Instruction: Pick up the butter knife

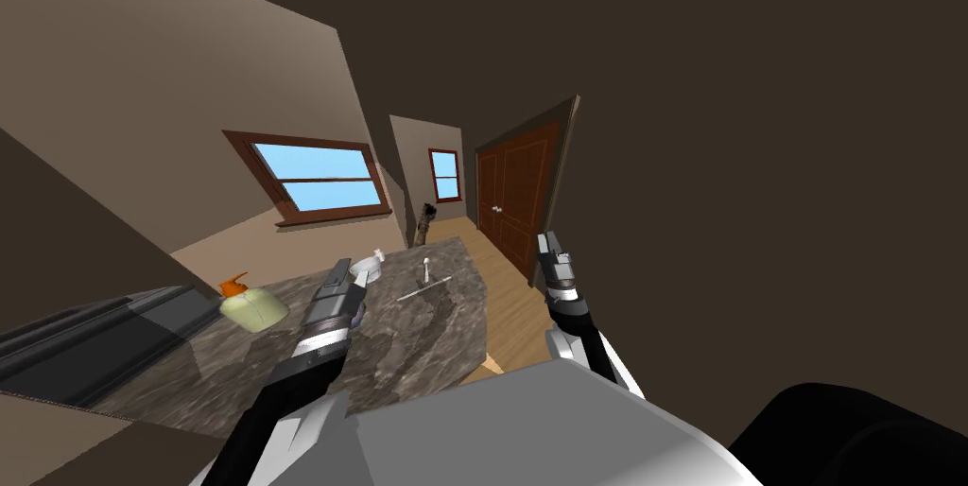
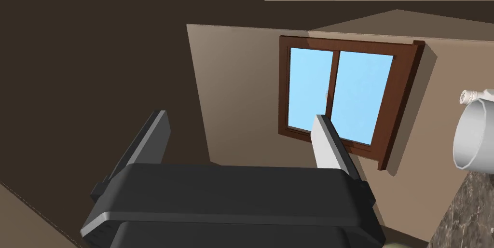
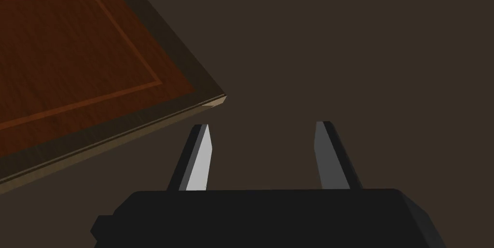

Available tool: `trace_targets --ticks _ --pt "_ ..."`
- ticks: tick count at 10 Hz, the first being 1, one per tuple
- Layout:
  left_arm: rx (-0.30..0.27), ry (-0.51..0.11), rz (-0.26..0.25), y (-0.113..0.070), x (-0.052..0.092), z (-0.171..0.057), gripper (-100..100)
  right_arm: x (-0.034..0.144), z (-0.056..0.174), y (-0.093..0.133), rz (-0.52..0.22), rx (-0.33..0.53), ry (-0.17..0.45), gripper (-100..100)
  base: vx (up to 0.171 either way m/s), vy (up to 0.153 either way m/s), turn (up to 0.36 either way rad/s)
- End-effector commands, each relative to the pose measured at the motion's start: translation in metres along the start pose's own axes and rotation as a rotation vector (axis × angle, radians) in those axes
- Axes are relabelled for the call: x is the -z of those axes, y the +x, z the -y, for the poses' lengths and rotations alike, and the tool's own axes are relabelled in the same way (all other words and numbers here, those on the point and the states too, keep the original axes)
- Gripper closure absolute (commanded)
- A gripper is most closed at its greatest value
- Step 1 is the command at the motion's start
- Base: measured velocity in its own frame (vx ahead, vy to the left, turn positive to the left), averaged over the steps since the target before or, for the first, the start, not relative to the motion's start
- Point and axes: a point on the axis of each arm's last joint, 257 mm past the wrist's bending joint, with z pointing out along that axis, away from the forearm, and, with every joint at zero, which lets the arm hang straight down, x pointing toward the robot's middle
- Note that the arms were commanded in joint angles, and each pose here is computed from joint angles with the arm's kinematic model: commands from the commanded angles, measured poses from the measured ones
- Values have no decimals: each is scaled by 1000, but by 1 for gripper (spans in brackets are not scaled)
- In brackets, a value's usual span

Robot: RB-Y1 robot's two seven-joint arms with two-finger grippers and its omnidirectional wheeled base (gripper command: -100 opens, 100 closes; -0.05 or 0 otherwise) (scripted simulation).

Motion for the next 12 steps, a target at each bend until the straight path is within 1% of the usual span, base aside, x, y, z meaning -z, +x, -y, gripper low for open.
trace_targets --ticks 1,2,3,5,6,7,8,9,10,11,12 --pt "-56 -55 6 -14 3 -12 -100 0 0 0 0 0 0 0 61 -258 0" --pt "-91 -85 13 -24 6 -18 -100 0 0 0 0 0 0 0 26 -265 11" --pt "-91 -93 13 -24 6 -20 -100 0 0 0 0 0 0 0 9 -182 12" --pt "-161 -163 31 -46 12 -33 -100 0 0 0 0 0 0 0 61 -181 -2" --pt "-161 -180 30 -46 13 -37 -100 0 0 0 0 0 0 0 50 -165 15" --pt "-196 -227 39 -58 18 -47 -100 0 0 0 0 0 0 0 46 -160 -4" --pt "-196 -229 39 -58 18 -47 -100 0 0 0 0 0 0 0 30 -125 9" --pt "-232 -272 50 -71 24 -55 -100 0 0 0 0 0 0 0 57 -158 -5" --pt "-231 -282 49 -71 25 -58 -100 0 0 0 0 0 0 0 58 -134 11" --pt "-267 -329 60 -85 31 -66 -100 0 0 0 0 0 0 0 83 -161 -2" --pt "-266 -339 59 -85 32 -69 -100 0 0 0 0 0 0 0 64 -128 15"
